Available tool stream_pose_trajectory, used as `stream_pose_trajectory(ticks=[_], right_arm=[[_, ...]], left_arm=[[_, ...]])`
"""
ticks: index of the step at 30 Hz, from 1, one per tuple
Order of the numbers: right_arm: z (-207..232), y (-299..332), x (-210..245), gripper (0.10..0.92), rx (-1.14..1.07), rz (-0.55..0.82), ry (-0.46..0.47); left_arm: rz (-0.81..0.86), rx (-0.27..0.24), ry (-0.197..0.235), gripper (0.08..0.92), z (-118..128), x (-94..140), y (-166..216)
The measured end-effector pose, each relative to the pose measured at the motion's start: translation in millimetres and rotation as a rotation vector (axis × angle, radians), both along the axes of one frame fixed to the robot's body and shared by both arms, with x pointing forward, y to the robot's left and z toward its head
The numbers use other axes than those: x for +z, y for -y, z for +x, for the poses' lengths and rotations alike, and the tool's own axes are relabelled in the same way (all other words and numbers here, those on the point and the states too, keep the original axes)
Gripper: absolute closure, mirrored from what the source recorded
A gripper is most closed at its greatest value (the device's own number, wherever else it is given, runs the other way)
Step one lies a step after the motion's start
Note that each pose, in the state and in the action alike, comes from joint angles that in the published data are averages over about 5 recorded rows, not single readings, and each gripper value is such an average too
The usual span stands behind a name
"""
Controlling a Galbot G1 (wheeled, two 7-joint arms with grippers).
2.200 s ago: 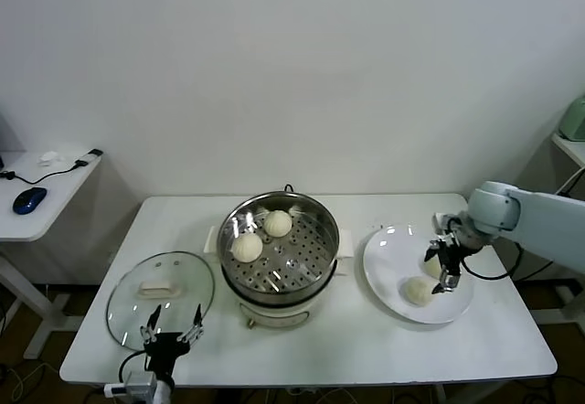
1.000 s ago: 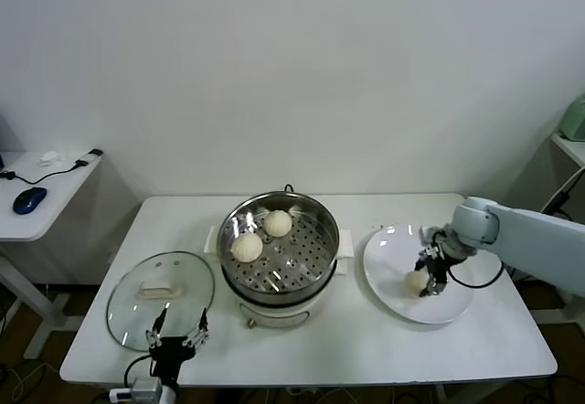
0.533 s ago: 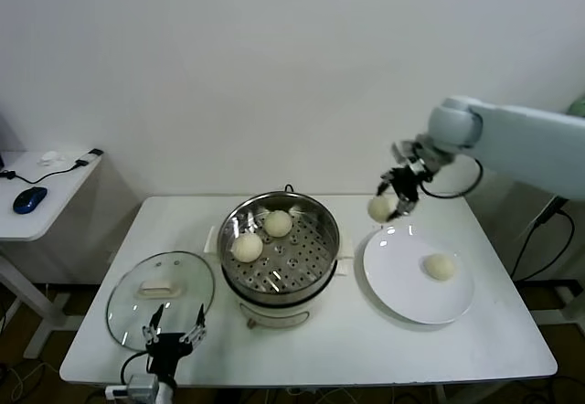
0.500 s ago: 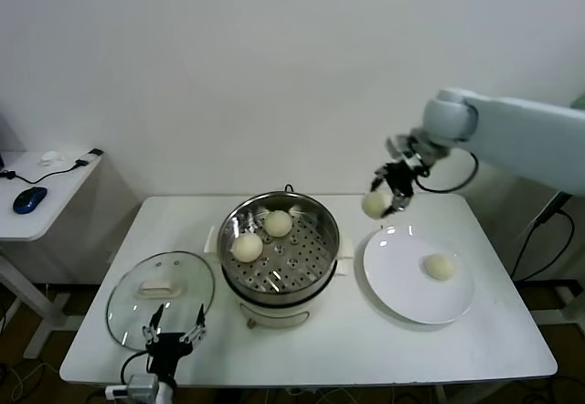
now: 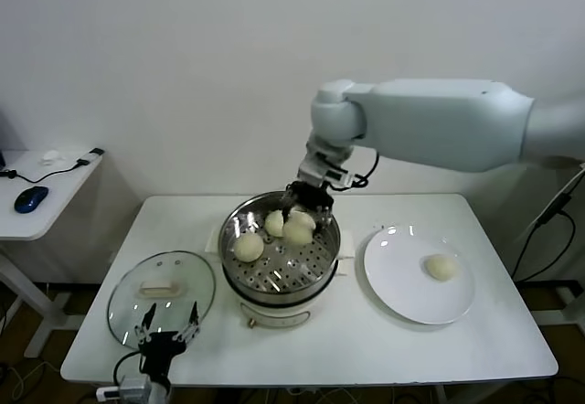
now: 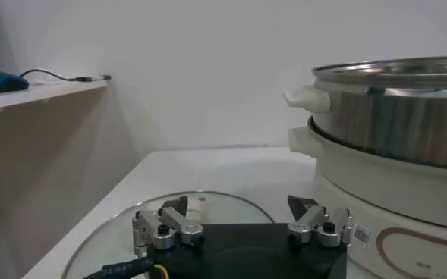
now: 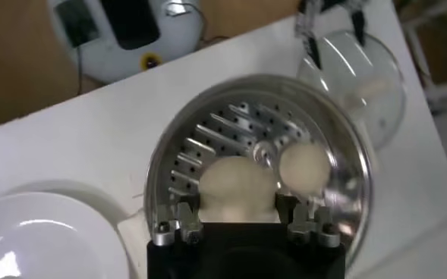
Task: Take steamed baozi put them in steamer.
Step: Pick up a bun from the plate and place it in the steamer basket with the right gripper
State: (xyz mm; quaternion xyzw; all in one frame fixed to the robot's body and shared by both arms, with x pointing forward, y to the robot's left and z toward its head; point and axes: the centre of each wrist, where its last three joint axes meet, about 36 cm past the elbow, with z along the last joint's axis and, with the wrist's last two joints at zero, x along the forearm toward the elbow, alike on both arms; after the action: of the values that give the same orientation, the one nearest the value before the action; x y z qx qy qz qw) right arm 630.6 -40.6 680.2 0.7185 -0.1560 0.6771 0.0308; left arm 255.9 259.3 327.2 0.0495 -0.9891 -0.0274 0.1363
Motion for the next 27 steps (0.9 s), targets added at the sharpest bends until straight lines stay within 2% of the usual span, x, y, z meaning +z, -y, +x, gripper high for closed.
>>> stream_pose_trajectory(ticks=[15, 23, 27], right_arm=[[-11.4, -38.8, -82.3, 0.357, 0.188, 0.001, -0.019], [-12.0, -44.7, -91.2, 0.215, 0.218, 0.027, -0.023], [-6.9, -37.5, -79.0, 0.201, 0.214, 0.02, -0.02]], left_arm=[[-0.008, 0.001, 0.003, 0.177, 0.9, 0.0, 0.8], [-0.011, 0.002, 0.006, 0.177, 2.4, 1.4, 0.7], [-0.013, 0.0, 0.008, 0.177, 2.8, 2.0, 1.2]])
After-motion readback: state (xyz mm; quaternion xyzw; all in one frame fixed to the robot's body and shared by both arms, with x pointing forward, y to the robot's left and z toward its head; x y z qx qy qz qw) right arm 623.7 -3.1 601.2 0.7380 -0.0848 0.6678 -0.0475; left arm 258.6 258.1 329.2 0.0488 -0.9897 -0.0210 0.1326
